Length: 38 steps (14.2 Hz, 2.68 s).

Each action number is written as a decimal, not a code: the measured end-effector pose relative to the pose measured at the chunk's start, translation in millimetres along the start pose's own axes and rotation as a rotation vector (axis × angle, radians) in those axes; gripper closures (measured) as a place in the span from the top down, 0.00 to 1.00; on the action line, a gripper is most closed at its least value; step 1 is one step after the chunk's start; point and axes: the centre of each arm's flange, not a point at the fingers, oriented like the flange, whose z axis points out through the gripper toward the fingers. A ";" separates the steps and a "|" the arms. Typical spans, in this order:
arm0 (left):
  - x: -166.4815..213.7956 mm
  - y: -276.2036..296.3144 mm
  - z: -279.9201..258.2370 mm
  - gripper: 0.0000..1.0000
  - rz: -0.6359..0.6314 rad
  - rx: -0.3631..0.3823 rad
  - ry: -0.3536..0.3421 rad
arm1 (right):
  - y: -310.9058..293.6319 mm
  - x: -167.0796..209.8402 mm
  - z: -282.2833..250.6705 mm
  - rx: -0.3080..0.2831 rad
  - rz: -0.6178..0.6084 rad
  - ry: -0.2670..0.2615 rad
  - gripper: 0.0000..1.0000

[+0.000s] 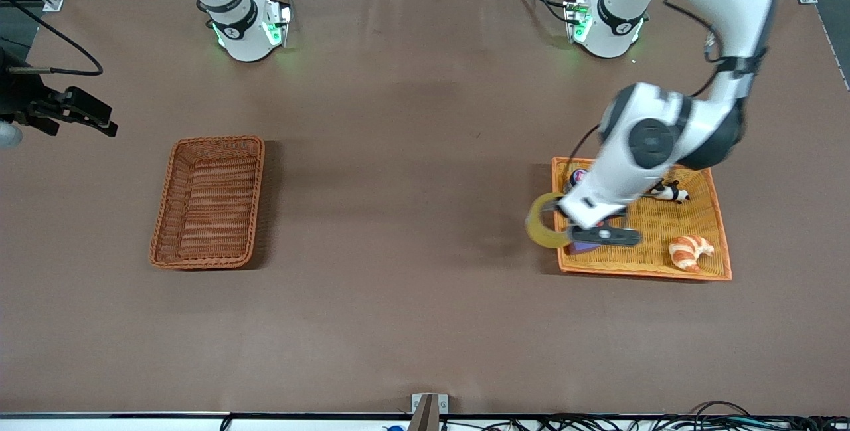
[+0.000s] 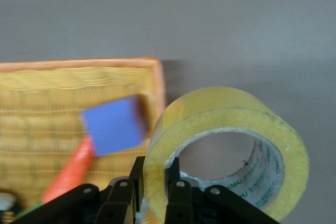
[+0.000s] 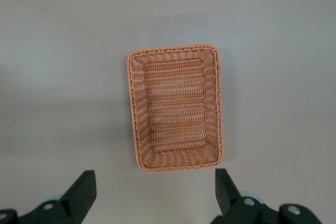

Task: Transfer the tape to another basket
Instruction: 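Carry the tape roll with the left gripper to the table middle and lower it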

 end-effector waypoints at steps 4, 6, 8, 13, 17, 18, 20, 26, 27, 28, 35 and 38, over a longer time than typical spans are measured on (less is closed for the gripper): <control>1.4 81.2 25.9 0.21 -0.063 -0.006 -0.010 | 0.0 0.0 0.2 0.000 0.000 -0.001 1.00; 5.0 90.5 29.1 0.21 -0.080 -0.004 -0.020 | 0.0 0.0 0.2 0.000 0.000 -0.001 1.00; 1.4 104.9 35.0 0.21 -0.088 -0.002 -0.029 | 0.0 0.0 0.3 0.000 0.000 -0.001 1.00; 2.4 153.3 39.6 0.21 -0.108 -0.020 -0.027 | 0.0 0.0 0.3 0.000 0.000 -0.001 1.00; 8.3 154.9 35.6 0.21 -0.151 -0.073 -0.057 | 0.0 0.0 0.4 0.000 0.000 -0.001 1.00; 10.2 158.4 34.9 0.21 -0.158 -0.091 -0.063 | 0.0 0.0 0.4 0.000 0.000 -0.001 1.00; 9.6 176.7 39.4 0.21 -0.146 -0.113 -0.068 | 0.0 0.0 0.4 0.000 0.000 -0.001 1.00; -12.7 218.2 51.0 0.21 -0.092 -0.103 -0.098 | 0.0 0.0 0.5 0.000 0.000 -0.002 1.00; -12.0 217.4 50.4 0.21 -0.093 -0.102 -0.099 | 0.0 0.0 0.6 0.000 0.000 -0.002 1.00; -11.6 217.3 50.0 0.21 -0.094 -0.103 -0.098 | 0.0 0.0 0.6 0.000 0.000 -0.002 1.00; -13.0 225.0 48.7 0.21 -0.085 -0.109 -0.092 | 0.0 0.0 0.7 0.000 0.000 -0.002 1.00; -12.4 228.9 51.4 0.21 -0.083 -0.115 -0.091 | -0.2 -0.2 1.3 0.000 0.000 -0.005 1.00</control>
